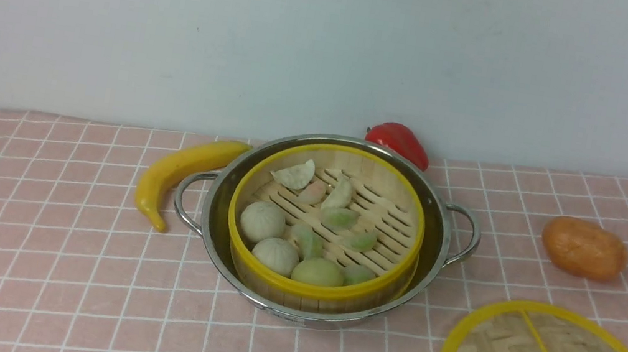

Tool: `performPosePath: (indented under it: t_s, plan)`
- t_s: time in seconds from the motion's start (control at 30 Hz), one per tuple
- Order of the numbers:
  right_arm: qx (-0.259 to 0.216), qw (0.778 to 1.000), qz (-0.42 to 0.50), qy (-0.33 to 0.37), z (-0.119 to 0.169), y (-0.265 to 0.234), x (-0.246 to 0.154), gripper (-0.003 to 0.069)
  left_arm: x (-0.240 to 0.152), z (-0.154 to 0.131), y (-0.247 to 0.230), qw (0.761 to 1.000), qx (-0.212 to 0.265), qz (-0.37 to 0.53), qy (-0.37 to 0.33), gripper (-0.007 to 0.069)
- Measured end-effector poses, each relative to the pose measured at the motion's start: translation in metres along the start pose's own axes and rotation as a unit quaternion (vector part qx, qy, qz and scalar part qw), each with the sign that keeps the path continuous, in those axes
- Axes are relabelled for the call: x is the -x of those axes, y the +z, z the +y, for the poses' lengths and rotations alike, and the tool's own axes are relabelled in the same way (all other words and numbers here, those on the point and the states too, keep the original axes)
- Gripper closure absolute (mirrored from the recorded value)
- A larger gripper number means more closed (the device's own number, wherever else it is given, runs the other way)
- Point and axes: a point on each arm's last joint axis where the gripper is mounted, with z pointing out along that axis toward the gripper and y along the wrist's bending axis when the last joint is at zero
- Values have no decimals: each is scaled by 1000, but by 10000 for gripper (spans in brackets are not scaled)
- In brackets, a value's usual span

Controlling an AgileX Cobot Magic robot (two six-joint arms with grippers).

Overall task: Place the steamer in the pot on the pink tablecloth, and put the lid on the steamer.
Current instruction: 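Move the gripper down to the bamboo steamer lid and grasp its center knob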

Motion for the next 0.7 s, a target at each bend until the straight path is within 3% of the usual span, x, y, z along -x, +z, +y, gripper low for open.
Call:
performPosePath:
  t_s: [0.03, 0.07, 0.3, 0.43, 0.57, 0.7]
  plan:
    - [1, 1000, 0, -4, 0, 0, 0, 419, 2, -1, -5, 1000, -1, -5, 3, 267]
    - [15, 1000, 10, -6, 2, 7, 6, 419, 11, -5, -43, 999, -7, -42, 18, 322]
    - [79, 994, 73, -17, 6, 43, 24, 419, 20, -15, -179, 983, -3, -167, 71, 620]
    - [86, 990, 98, -49, 13, 53, 22, 419, 14, -18, -221, 976, -1, -199, 85, 648]
    - [63, 988, 120, -81, 21, 61, 17, 419, -1, -20, -252, 974, 1, -203, 101, 648]
    - [-1, 986, 136, -92, 23, 70, 12, 419, -34, -20, -267, 980, 1, -163, 112, 648]
